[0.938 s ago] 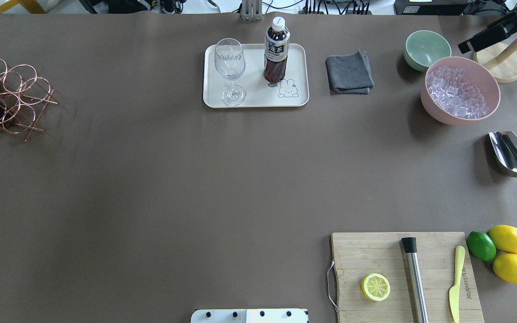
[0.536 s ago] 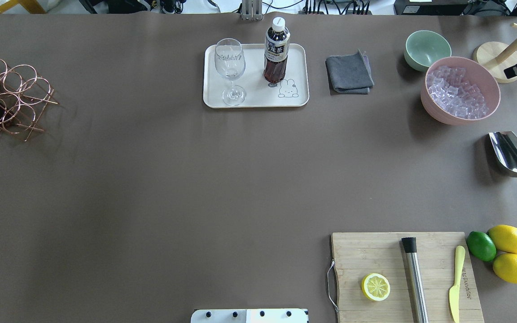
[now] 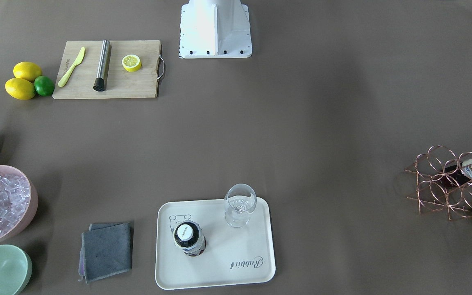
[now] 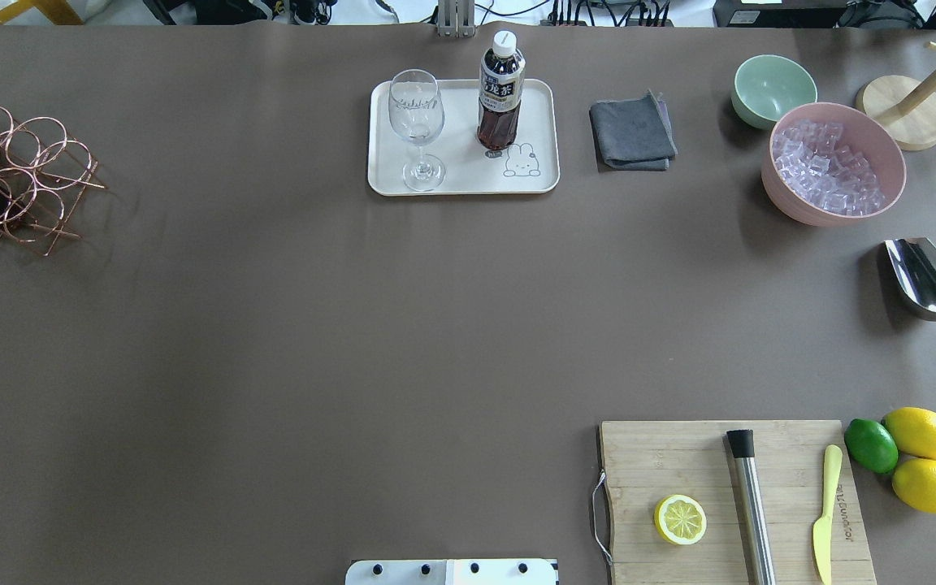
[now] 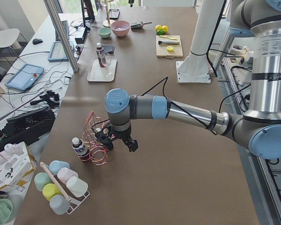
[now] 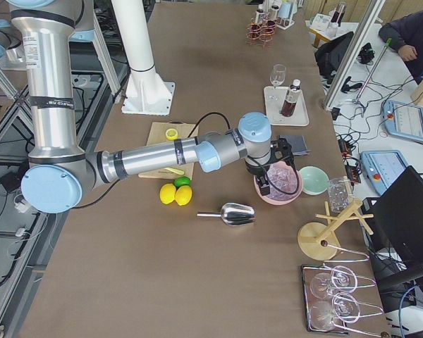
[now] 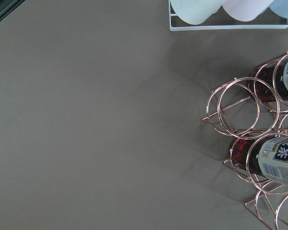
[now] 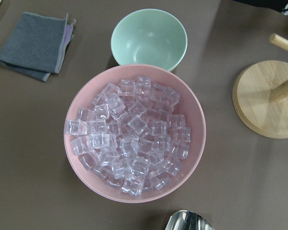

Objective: Take tea from basket to plate

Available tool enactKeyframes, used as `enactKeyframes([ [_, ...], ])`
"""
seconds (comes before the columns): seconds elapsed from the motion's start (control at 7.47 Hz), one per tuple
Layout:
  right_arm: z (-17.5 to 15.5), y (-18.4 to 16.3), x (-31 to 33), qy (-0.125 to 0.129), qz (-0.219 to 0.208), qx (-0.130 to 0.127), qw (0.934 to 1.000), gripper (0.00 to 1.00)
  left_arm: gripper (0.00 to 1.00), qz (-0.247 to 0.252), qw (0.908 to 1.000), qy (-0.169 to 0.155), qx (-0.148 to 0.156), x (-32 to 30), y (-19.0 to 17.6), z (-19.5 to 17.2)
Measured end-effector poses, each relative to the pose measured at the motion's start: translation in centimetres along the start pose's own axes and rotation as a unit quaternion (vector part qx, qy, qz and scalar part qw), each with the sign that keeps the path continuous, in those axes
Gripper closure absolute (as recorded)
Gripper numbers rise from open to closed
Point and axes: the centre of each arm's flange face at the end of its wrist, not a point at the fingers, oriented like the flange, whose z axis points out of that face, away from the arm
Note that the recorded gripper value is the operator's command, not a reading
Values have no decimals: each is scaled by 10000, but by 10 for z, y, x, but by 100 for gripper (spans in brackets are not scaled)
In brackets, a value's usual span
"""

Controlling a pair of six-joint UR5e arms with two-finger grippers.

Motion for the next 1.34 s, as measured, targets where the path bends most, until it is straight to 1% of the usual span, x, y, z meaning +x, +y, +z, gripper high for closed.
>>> enactKeyframes([
  [0.13, -4, 9, 19, 55, 470, -269, 9985, 0, 3, 149, 9999, 15, -6, -4, -1, 4],
  [0.27, -5, 18, 34, 119, 843, -544, 9949, 0, 3, 491, 9988, 18, 0, -8, -2, 7],
  [0.4, -5, 30, 50, 219, 1072, -859, 9903, 0, 3, 1017, 9948, 7, 0, -11, -3, 10],
  [0.54, -3, 43, 68, 417, 1139, -1225, 9850, 0, 3, 1594, 9872, -5, -2, -13, -4, 11],
  [0.67, 0, 57, 86, 652, 1211, -1602, 9775, 0, 3, 2224, 9749, -29, -12, -15, -6, 14],
  [0.8, 8, 71, 106, 741, 1332, -1845, 9709, 0, 3, 2781, 9605, -44, -26, -18, -7, 16],
  [0.94, 21, 85, 128, 746, 1339, -2008, 9676, 0, 3, 3339, 9426, -49, -34, -19, -8, 17],
  [1.21, 42, 104, 157, 729, 1330, -2110, 9657, 0, 3, 4312, 9022, -66, -21, -20, -8, 16],
  [1.34, 45, 107, 159, 728, 1322, -2101, 9660, 0, 3, 4618, 8869, -104, 37, -20, -9, 14],
])
